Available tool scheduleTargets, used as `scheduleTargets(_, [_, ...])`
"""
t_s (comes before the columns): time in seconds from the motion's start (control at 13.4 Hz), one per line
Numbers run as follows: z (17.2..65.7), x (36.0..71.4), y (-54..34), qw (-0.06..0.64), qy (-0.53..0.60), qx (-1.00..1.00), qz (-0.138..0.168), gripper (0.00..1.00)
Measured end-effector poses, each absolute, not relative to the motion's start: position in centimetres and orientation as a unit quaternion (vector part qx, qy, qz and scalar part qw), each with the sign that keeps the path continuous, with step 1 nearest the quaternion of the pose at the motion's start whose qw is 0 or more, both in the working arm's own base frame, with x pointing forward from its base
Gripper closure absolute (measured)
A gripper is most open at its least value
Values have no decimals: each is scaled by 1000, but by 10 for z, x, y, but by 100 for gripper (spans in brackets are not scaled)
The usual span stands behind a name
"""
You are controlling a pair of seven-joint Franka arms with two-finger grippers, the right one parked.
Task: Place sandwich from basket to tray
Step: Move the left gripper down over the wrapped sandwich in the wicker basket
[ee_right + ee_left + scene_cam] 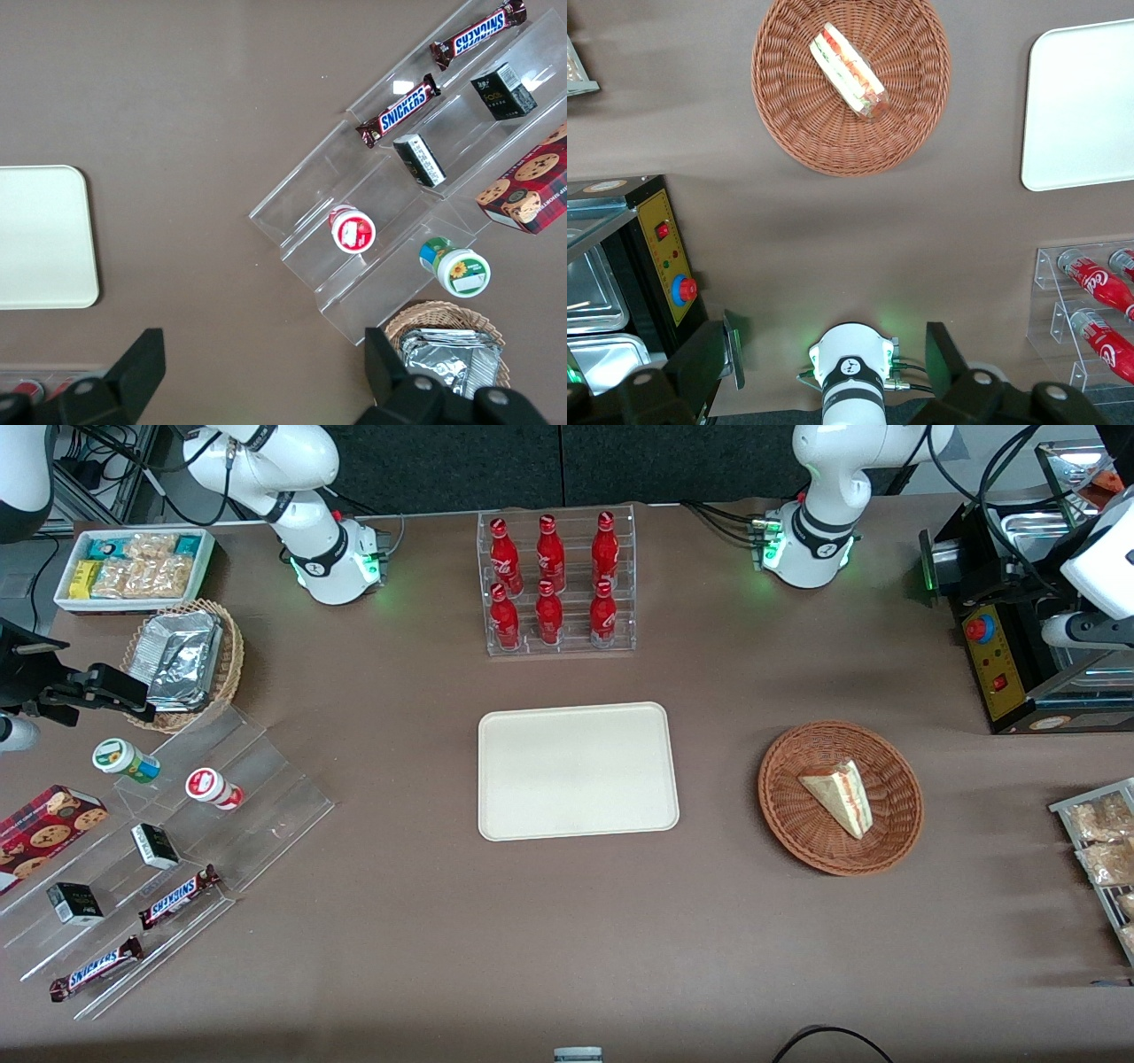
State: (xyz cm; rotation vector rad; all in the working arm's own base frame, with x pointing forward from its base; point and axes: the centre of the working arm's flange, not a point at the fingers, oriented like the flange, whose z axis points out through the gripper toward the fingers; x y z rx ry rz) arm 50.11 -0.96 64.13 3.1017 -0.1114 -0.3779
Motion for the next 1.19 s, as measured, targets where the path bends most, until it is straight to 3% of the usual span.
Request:
scheduleTargets(0.6, [629,509,-7,8,-33,991,-129,0])
scheduleTargets(0.97, [561,542,-4,1,51,993,-106,0])
scheduleTargets(1.19, [508,551,-12,-3,125,989,-78,0])
